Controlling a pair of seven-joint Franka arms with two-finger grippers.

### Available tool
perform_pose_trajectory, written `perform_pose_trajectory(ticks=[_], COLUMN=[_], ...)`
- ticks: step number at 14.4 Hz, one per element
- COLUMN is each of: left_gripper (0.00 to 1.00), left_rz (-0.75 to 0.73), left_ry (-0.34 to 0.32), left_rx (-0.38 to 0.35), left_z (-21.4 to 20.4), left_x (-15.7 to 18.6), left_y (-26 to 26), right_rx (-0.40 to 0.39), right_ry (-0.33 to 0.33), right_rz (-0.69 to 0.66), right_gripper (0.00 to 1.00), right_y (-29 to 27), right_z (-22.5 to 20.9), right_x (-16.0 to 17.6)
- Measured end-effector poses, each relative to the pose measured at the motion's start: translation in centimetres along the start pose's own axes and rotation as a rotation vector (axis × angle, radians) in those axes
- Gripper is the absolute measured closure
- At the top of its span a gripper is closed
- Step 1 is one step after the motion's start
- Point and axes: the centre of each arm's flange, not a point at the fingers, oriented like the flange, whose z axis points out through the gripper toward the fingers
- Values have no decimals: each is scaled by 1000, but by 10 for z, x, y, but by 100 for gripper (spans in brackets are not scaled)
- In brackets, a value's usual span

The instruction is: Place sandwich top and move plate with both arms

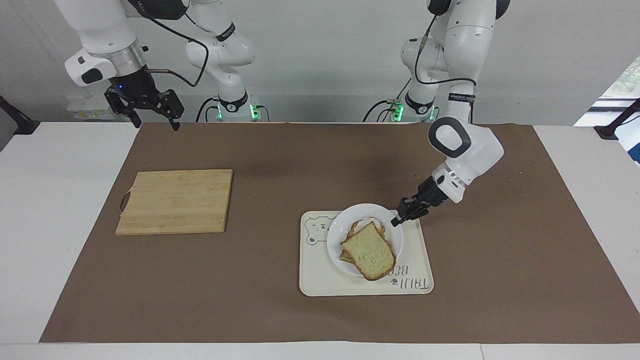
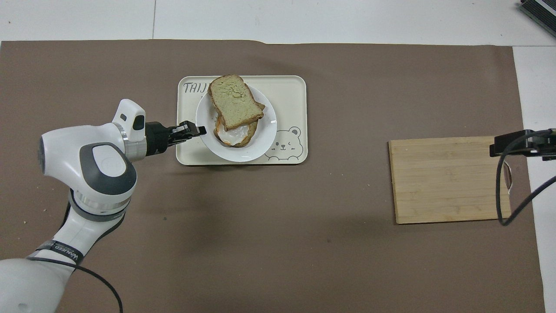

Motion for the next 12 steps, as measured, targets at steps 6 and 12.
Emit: perform_pose_trajectory(ticks=[6,12], left_gripper=[51,0], left_rz=[77,300], left_ry=[-10,47], left_rx=[48,176], left_z=[7,-51], left_x=[7,52], left_y=[5,29], right_rx=[0,-1], right_ry=[-1,-3], right_rz=[6,6], right_gripper=[0,0], right_y=[3,4], right_z=[0,1], right_x=[0,0])
